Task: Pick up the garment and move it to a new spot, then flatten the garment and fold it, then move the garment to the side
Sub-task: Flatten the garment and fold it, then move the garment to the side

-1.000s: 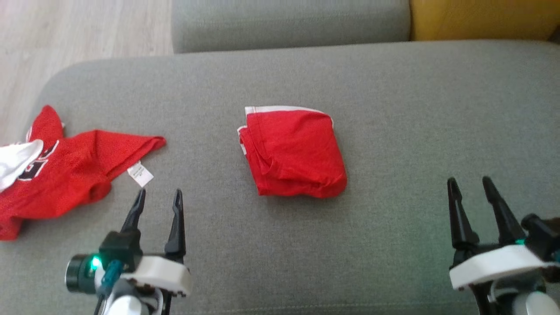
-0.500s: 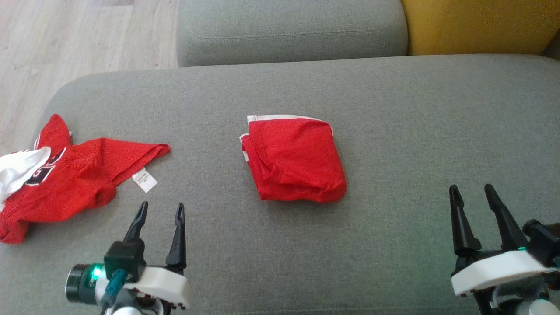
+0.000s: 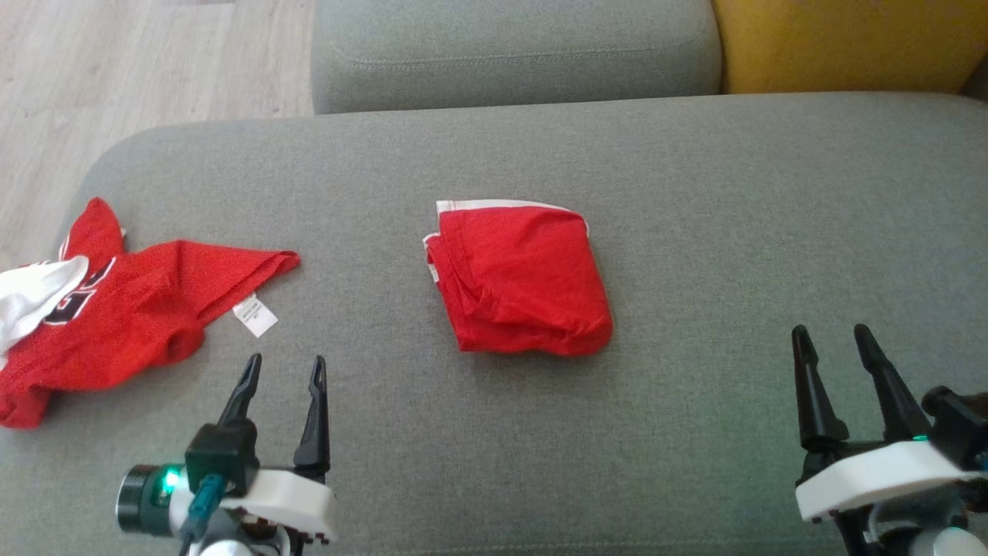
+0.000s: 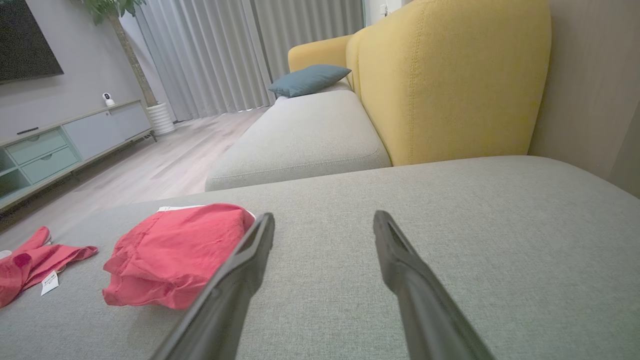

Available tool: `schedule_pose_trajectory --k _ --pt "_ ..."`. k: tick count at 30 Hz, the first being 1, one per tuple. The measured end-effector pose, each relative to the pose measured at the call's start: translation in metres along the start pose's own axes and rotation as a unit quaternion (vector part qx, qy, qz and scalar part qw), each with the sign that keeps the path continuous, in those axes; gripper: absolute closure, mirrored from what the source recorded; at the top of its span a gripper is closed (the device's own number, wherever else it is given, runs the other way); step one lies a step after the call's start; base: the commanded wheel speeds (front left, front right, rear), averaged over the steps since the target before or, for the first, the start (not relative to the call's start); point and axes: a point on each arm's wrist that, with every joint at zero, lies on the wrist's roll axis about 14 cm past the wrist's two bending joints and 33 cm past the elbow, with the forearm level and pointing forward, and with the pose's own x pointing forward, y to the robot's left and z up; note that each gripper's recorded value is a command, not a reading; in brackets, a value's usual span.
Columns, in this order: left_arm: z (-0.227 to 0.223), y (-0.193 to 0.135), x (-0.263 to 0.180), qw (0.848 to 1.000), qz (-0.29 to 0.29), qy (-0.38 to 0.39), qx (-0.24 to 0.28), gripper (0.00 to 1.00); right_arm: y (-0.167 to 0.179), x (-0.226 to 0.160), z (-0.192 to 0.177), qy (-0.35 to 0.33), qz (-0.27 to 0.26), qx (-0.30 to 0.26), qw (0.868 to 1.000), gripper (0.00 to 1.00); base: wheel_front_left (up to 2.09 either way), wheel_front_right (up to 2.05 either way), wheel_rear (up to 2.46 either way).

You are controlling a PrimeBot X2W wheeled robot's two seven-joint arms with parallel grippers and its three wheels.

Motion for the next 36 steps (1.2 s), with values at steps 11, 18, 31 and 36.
schedule_pose_trajectory --k 11,18,31,36 --pt "-0.003 -0.002 0.004 1.000 -0.003 0.004 -0.002 0.00 -0.001 0.009 -0.011 0.025 0.000 0.000 1.000 0.00 0.00 0.00 0.00" --pt "0.016 0.006 0.038 1.000 0.007 -0.028 0.002 0.00 0.009 0.050 -0.034 0.071 0.033 -0.001 0.997 0.00 0.00 0.00 0.00" --pt "0.015 0.031 0.056 0.998 0.059 -0.031 -0.002 0.00 0.086 0.131 -0.120 0.224 0.153 -0.014 0.962 0.00 0.00 0.00 0.00" --pt "0.010 0.039 0.055 0.997 0.075 -0.022 -0.001 0.00 0.096 0.136 -0.152 0.299 0.165 -0.013 0.940 0.00 0.00 0.00 0.00"
